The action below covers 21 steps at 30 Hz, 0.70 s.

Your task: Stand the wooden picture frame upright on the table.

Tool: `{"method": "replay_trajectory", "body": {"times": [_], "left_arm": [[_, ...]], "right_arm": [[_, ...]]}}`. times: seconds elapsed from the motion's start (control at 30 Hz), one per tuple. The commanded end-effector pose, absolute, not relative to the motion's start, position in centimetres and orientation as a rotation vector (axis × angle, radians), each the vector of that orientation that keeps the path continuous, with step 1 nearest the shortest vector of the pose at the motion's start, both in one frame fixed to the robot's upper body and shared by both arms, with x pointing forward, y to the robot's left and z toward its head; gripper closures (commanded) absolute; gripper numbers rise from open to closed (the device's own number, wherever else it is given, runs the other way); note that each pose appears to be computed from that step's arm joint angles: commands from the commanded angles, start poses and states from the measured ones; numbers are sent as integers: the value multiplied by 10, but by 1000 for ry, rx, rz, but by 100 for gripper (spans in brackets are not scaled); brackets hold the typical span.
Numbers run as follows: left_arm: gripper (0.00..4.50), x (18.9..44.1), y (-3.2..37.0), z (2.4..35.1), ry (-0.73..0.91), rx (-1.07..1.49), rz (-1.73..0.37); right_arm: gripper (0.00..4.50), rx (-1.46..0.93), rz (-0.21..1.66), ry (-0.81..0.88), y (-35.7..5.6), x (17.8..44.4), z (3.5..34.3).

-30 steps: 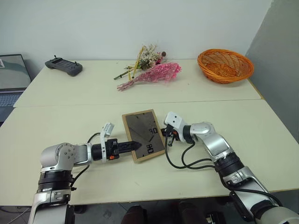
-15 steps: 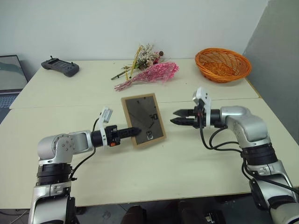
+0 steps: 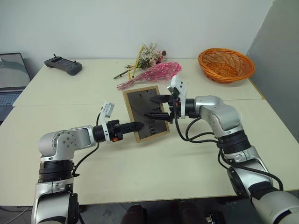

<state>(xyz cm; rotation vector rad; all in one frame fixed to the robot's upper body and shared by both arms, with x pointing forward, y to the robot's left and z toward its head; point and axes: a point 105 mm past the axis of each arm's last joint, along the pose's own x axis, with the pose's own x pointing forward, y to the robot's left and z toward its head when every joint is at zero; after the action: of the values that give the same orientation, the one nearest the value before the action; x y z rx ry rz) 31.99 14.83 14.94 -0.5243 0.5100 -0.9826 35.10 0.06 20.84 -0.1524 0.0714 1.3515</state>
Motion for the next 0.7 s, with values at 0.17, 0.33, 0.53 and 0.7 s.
{"method": "replay_trajectory", "body": {"times": [0.17,0.33,0.53,0.7], "left_arm": [[319,318,141,171,442,-501,-1035],[319,313,145,169,455,-524,-1030],[319,309,144,170,472,-568,-1049],[319,307,145,179,489,-651,-1081]], "right_arm": [[4,-143,1572,5,11,306,227],[4,-119,1588,49,-11,297,227],[4,-127,1515,61,-27,304,228],[4,-216,1394,48,-57,317,227]]}}
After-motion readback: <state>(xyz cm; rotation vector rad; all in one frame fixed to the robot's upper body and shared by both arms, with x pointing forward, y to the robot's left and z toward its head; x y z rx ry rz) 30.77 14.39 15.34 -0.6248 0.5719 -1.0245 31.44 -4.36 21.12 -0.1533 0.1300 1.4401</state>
